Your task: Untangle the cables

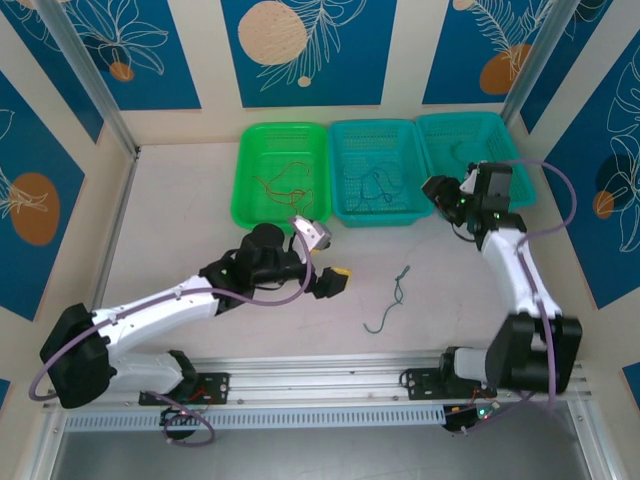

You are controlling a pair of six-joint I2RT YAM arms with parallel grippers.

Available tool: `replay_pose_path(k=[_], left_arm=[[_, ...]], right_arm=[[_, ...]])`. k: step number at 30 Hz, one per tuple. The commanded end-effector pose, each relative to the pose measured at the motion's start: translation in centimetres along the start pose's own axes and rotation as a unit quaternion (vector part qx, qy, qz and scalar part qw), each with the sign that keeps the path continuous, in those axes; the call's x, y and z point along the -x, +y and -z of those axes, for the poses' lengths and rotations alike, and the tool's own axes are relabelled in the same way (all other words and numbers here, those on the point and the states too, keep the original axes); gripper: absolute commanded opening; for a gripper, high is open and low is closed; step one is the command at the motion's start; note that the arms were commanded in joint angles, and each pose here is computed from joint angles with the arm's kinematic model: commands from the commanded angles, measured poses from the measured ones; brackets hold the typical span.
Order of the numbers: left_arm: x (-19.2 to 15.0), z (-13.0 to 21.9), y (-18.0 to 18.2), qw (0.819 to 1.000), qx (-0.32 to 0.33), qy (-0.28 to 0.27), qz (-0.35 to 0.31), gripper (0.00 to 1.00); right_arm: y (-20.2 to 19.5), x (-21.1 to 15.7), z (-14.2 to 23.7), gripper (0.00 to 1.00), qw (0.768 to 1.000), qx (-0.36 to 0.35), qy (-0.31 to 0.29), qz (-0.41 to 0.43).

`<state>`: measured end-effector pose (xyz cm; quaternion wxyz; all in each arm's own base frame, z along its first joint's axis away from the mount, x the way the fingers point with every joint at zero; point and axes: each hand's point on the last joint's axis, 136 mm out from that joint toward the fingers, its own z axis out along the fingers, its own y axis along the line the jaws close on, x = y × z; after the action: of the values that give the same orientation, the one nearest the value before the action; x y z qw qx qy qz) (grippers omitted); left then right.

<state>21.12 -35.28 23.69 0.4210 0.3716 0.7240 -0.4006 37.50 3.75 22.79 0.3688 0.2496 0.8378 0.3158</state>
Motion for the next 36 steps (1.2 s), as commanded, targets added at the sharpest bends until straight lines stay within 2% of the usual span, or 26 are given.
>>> replay_pose_path(k=[1,5,8,12,16,19,25,31,33,36], left_arm=[[0.3,-0.5,-1.4,0.999,-0.035,0.012,-0.024,1.0],[-0.3,-1.3,-1.6,0.998,-0.048,0.027,-0.03,1.0],[-0.9,-1.7,-1.5,0.998,-0.051,0.042,-0.025,1.0],[-1.8,-1.8,-1.6,0.997,-0.057,0.049,-0.016,1.0],[-2.6,-1.6,-2.0,0.995,-0.071,0.064,-0.013,1.0],[-3.0,-1.6,-2.5,0.993,-0.086,0.079,-0.013,1.0],[-3.2,-1.7,-2.4,0.993,-0.084,0.081,-0.013,1.0],[-3.1,-1.6,-2.3,0.993,-0.08,0.083,-0.014,1.0],[-3.2,-1.6,-2.2,0.993,-0.078,0.082,-0.013,1.0],[-3.1,-1.7,-2.2,0.994,-0.078,0.081,-0.012,1.0]], right_arm=[[0.7,-4.6,2.1,0.49,0.999,0.018,0.039,0.023],[1.0,-10.0,3.6,0.49,0.993,0.016,0.112,0.039],[-0.4,-13.7,4.5,0.49,0.984,-0.029,0.17,0.054],[-3.9,-17.4,4.9,0.5,0.969,-0.106,0.218,0.049],[-6.0,-20.7,4.5,0.57,0.957,-0.126,0.261,0.033],[-7.4,-22.7,3.8,0.57,0.947,-0.145,0.286,0.031],[-10.2,-24.5,2.3,0.57,0.931,-0.191,0.306,0.045],[-12.3,-25.0,1.8,0.49,0.923,-0.235,0.302,0.048],[-12.5,-25.0,1.6,0.4,0.925,-0.233,0.297,0.047],[-13.0,-24.9,1.4,0.2,0.927,-0.239,0.285,0.047]])
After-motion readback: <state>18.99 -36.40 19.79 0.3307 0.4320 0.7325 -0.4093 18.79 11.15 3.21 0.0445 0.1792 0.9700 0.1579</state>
